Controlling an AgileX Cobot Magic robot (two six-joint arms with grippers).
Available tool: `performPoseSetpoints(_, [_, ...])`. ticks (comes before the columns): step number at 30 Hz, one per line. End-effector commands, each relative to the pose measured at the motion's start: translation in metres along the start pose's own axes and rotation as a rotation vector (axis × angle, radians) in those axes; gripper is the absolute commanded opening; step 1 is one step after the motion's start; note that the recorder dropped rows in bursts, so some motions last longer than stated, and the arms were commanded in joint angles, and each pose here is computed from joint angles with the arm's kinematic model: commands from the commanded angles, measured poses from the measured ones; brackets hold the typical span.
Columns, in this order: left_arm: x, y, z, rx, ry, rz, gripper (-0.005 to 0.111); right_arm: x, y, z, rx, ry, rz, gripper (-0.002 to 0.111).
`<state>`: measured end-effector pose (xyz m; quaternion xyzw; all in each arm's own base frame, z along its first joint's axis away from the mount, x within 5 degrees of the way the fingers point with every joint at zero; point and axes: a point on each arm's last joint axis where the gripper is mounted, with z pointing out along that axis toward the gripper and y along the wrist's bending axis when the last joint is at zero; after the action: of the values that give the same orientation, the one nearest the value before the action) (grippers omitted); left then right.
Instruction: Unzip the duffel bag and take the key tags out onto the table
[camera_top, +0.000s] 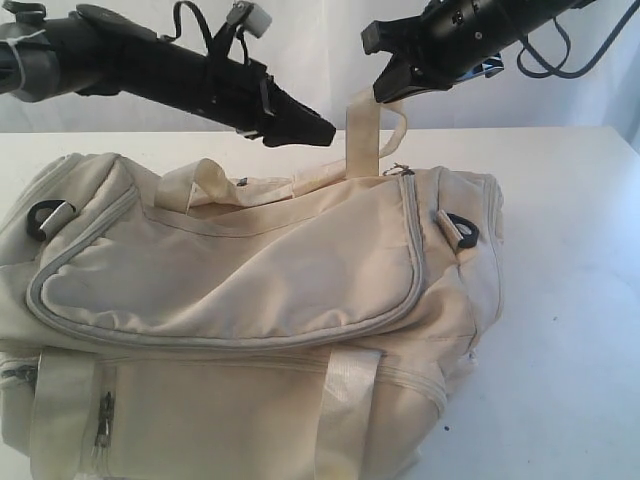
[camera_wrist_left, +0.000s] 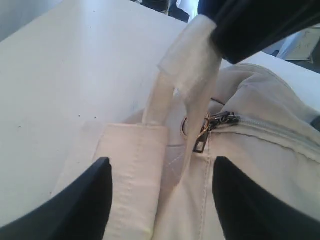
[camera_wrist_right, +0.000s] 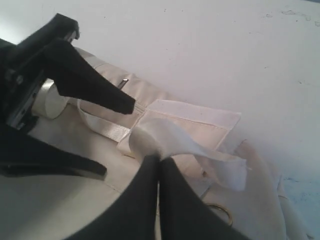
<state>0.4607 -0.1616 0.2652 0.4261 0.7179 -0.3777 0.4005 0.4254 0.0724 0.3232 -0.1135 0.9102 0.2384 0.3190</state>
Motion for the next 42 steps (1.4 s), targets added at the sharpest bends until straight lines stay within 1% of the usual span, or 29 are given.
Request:
performPoseSetpoints(1, [-0.003,-0.008,0.017,0.090,-0.103,0.029,0.062,-0.004,0.005,-0.007,-0.004,-0.025,-0.021,0.000])
performPoseSetpoints(2, [-0.005,-0.009,0.020,0.098,-0.135,0.036,0.062,-0.004,0.005,-0.007,-0.004,-0.025,-0.021,0.000])
performPoseSetpoints(5, [-0.006,-0.010,0.026,0.104,-0.177,0.041,0.062,-0.004,0.005,-0.007,-0.004,-0.025,-0.021,0.000])
performPoseSetpoints(8, [-0.005,-0.010,0.030,0.086,-0.177,0.041,0.061,-0.005,0.005,-0.007,-0.002,-0.031,-0.021,0.000])
performPoseSetpoints(11, [-0.006,-0.010,0.034,0.067,-0.174,0.034,0.057,-0.005,0.005,-0.007,0.000,-0.038,-0.020,0.000])
performPoseSetpoints(13, [-0.007,-0.011,0.036,0.059,-0.175,0.030,0.049,-0.005,0.005,-0.007,0.000,-0.038,-0.020,0.000])
performPoseSetpoints(16, [-0.007,-0.012,0.038,0.055,-0.171,0.033,0.032,-0.006,0.005,-0.007,0.002,-0.044,-0.020,0.000])
performPoseSetpoints(21, [-0.008,-0.013,0.040,0.047,-0.173,0.032,0.000,-0.007,0.004,-0.007,0.006,-0.053,-0.019,0.000])
performPoseSetpoints(22, [-0.008,-0.012,0.040,0.040,-0.173,0.025,0.000,-0.007,0.004,-0.008,0.008,-0.051,-0.020,0.001])
performPoseSetpoints(24, [-0.008,-0.011,0.040,0.031,-0.173,0.006,0.000,-0.007,0.003,-0.011,0.013,-0.054,-0.025,0.006])
performPoseSetpoints(29, [-0.009,-0.012,0.039,0.026,-0.176,0.007,0.000,-0.009,0.000,-0.031,0.053,-0.069,-0.051,0.034])
performPoseSetpoints(31, [-0.014,-0.012,0.035,0.017,-0.189,0.013,0.000,-0.007,0.000,-0.042,0.085,-0.047,-0.084,0.040])
performPoseSetpoints(34, [-0.029,-0.013,0.027,-0.005,-0.217,0.047,0.000,-0.002,0.000,-0.052,0.131,0.019,-0.151,0.041])
performPoseSetpoints(35, [-0.038,-0.014,0.021,-0.003,-0.236,0.066,0.000,0.003,0.003,-0.054,0.111,0.070,-0.178,0.041])
performPoseSetpoints(36, [-0.042,-0.015,0.020,0.000,-0.244,0.064,0.000,0.005,0.003,-0.054,0.103,0.088,-0.189,0.041])
performPoseSetpoints(39, [-0.056,-0.018,0.013,0.005,-0.231,0.087,0.000,0.010,0.009,-0.039,0.069,0.145,-0.257,0.041])
performPoseSetpoints(42, [-0.058,-0.020,0.012,0.014,-0.217,0.087,0.000,0.012,0.009,-0.023,0.064,0.166,-0.279,0.041])
